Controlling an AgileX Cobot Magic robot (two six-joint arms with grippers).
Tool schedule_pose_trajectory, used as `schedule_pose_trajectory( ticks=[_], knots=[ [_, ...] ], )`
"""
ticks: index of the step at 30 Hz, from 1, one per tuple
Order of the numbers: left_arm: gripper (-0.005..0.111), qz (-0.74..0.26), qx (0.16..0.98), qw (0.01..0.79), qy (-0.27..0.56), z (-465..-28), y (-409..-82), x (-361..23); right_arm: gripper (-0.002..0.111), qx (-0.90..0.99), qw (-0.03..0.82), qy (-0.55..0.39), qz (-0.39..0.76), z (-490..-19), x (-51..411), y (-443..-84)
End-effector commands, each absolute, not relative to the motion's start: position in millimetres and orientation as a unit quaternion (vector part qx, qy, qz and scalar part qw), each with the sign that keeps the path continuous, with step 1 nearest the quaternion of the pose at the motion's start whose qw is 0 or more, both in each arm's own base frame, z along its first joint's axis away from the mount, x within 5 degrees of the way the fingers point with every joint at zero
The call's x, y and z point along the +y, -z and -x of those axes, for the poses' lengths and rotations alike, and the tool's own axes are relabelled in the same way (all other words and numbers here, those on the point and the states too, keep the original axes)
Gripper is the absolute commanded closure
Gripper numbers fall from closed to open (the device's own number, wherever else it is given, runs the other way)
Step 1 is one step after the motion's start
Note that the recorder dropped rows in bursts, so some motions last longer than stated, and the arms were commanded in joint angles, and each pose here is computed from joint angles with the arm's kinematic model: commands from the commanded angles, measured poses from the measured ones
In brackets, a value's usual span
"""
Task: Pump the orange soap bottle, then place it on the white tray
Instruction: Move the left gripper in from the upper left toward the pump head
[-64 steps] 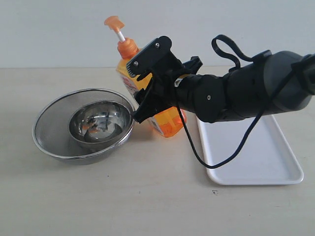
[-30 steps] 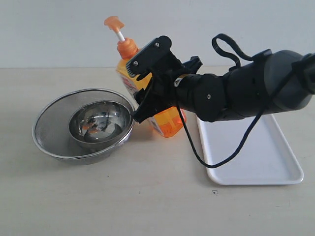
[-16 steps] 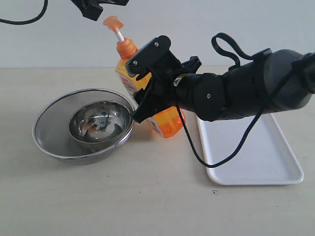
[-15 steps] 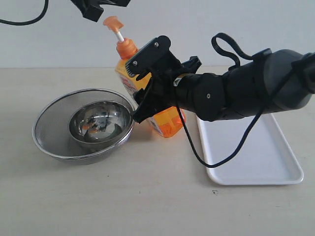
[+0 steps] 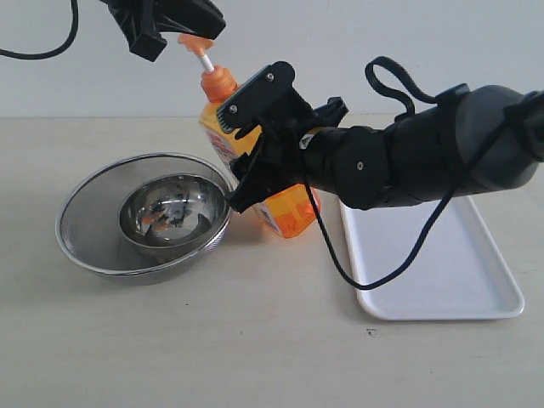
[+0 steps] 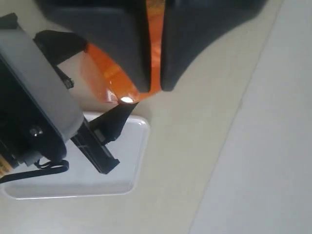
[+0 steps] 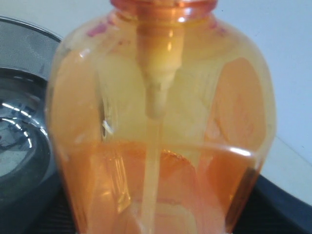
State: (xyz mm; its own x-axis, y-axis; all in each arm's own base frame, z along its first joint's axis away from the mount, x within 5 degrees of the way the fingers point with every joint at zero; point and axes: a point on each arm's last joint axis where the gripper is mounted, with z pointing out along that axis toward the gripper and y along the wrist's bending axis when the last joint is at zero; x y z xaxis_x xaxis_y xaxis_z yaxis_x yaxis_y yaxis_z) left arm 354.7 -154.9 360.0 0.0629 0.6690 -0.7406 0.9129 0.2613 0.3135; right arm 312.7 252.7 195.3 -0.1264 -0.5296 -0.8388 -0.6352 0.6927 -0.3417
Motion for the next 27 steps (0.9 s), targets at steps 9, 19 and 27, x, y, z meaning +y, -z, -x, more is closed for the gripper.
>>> schedule_pose_trajectory(
  ticks=[9, 19, 27],
  knots=[
    [0.102, -0.606, 0.679, 0.394, 0.126, -351.4, -356.0, -152.8, 0.108, 0.739, 0.548, -0.047, 0.389, -313.6, 253.3, -203.2],
    [0.102, -0.610, 0.688, 0.376, 0.114, -351.0, -353.0, -149.8, 0.108, 0.737, 0.551, -0.047, 0.388, -313.9, 253.2, -203.7],
    [0.102, -0.611, 0.689, 0.374, 0.113, -351.0, -352.6, -149.4, 0.108, 0.737, 0.552, -0.046, 0.387, -314.0, 253.2, -203.9]
  ],
)
